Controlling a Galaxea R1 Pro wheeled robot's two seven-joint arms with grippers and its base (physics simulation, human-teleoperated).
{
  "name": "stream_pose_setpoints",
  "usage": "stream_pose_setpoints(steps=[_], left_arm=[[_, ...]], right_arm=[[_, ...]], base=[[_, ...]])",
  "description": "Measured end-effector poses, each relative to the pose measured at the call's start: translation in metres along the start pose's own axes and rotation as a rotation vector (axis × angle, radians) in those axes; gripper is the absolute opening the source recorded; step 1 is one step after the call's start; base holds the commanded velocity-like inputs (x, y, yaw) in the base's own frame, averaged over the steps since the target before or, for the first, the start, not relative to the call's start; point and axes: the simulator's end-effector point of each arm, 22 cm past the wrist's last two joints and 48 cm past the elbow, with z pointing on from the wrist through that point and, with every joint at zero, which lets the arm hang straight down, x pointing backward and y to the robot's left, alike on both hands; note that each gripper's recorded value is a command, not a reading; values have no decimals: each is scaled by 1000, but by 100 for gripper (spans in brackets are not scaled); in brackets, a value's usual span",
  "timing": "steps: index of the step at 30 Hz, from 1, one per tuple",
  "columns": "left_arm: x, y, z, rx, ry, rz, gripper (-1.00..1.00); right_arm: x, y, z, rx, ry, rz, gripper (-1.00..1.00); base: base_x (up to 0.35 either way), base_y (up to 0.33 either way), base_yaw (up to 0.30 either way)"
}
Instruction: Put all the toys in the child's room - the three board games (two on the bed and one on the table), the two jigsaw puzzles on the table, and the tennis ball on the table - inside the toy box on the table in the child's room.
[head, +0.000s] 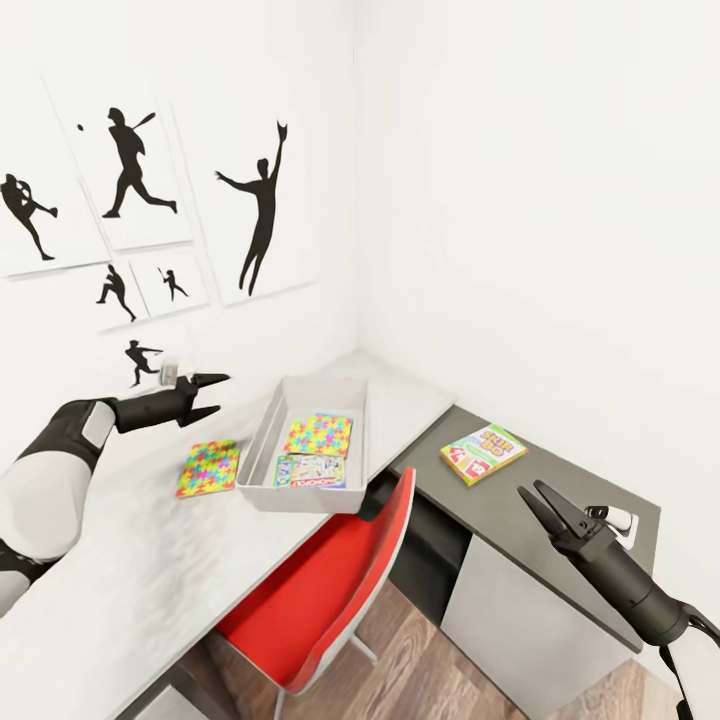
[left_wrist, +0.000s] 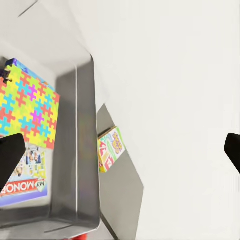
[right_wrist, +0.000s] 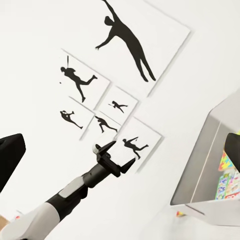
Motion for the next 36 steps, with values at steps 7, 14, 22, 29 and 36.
stream_pose_setpoints(steps=[7, 14, 22, 29, 36], left_arm=[[-3, 26, -30, -36, -27, -4, 100], [4, 69, -70, -85, -64, 11, 100], [22, 82, -97, -24, -81, 51, 100], [43, 96, -118, 6, -82, 88, 100], [56, 100, -148, 41, -82, 115, 100]], right_arm=[[-2, 5, 0, -9, -3, -6, 100], [-4, 11, 1, -18, -5, -13, 100], [4, 19, 7, -42, 16, -10, 100], [9, 26, 11, -59, 28, -10, 100], [14, 33, 15, -74, 40, -10, 100]], base=[[-4, 4, 0], [0, 0, 0], [0, 0, 0], [0, 0, 0], [0, 0, 0]])
